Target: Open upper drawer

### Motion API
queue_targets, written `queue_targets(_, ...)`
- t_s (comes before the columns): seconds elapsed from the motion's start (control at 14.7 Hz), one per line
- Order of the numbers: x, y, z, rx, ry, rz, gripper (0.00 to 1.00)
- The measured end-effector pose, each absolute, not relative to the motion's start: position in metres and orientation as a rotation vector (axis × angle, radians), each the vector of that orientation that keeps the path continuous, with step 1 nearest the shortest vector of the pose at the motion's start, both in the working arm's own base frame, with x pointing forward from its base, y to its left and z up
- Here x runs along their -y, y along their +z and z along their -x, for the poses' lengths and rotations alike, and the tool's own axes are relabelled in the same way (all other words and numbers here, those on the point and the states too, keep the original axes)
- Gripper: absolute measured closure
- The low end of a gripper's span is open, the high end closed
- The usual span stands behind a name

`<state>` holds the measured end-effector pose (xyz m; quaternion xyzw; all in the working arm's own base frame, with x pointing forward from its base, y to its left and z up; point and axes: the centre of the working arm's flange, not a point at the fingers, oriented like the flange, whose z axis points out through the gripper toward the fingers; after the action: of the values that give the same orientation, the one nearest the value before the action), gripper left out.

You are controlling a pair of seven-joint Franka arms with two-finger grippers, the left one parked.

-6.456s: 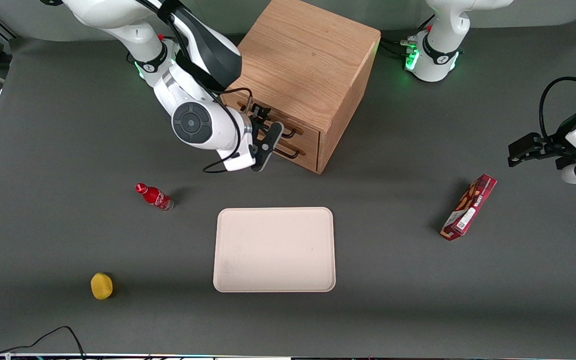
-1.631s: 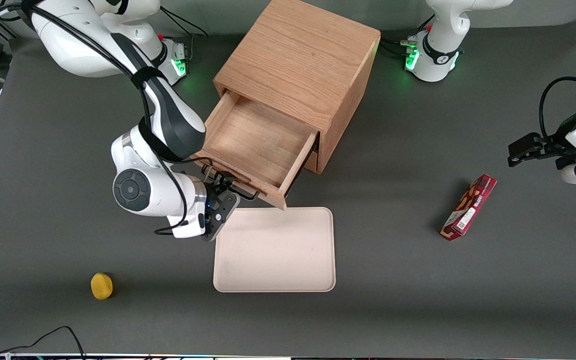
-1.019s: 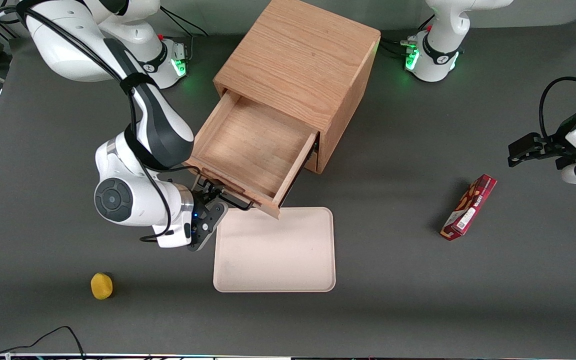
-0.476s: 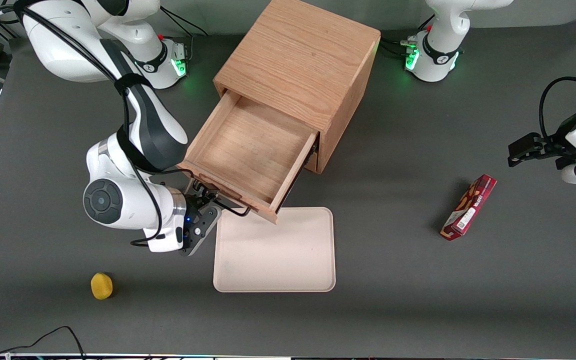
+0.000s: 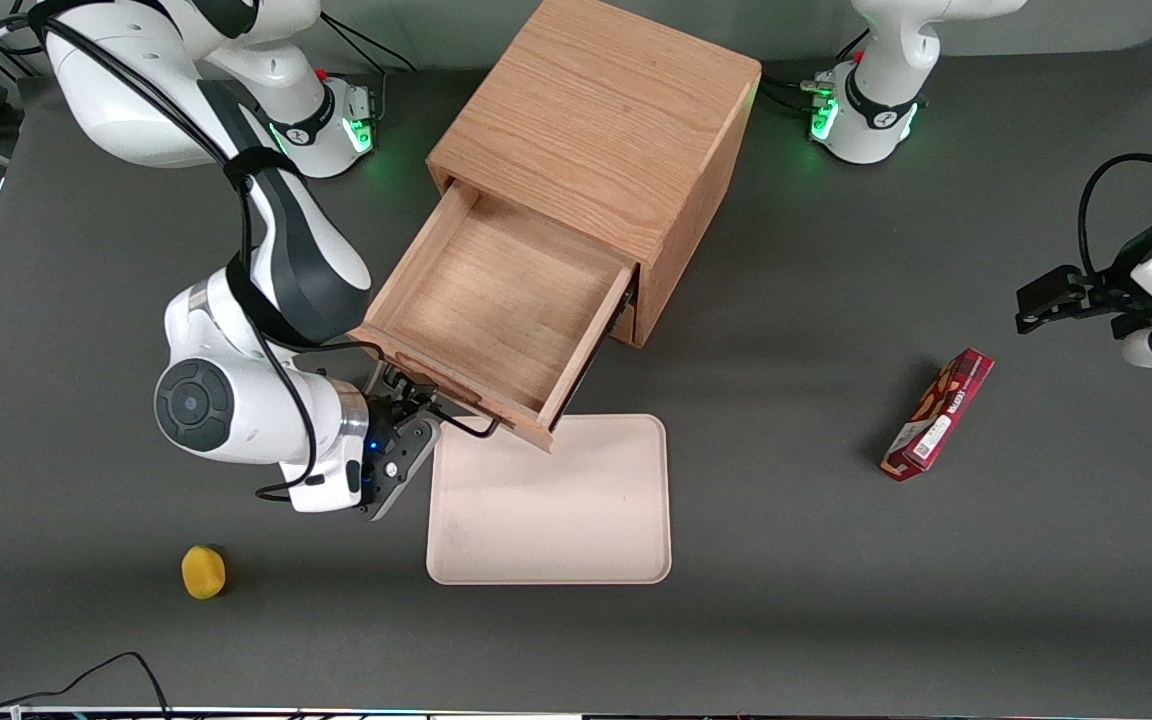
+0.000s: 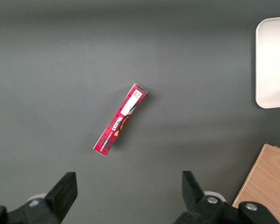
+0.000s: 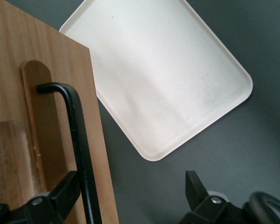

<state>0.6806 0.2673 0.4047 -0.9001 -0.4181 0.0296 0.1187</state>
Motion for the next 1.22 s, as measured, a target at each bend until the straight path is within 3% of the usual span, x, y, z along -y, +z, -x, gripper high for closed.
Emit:
queue_targets(0.27,-0.26,0.417,-0.686,1.213,0.065,2.647,0.0)
queue_targets(0.61,-0.25,0.45,-0.684,1.219,0.113,2.643,0.0)
queue_targets(0.88,-0.227,0.541,-0.659,1.225,0.063,2.672,0.0)
queue_targets(1.22,-0.171,0.609,-0.611,1.063,0.13,2.779,0.0)
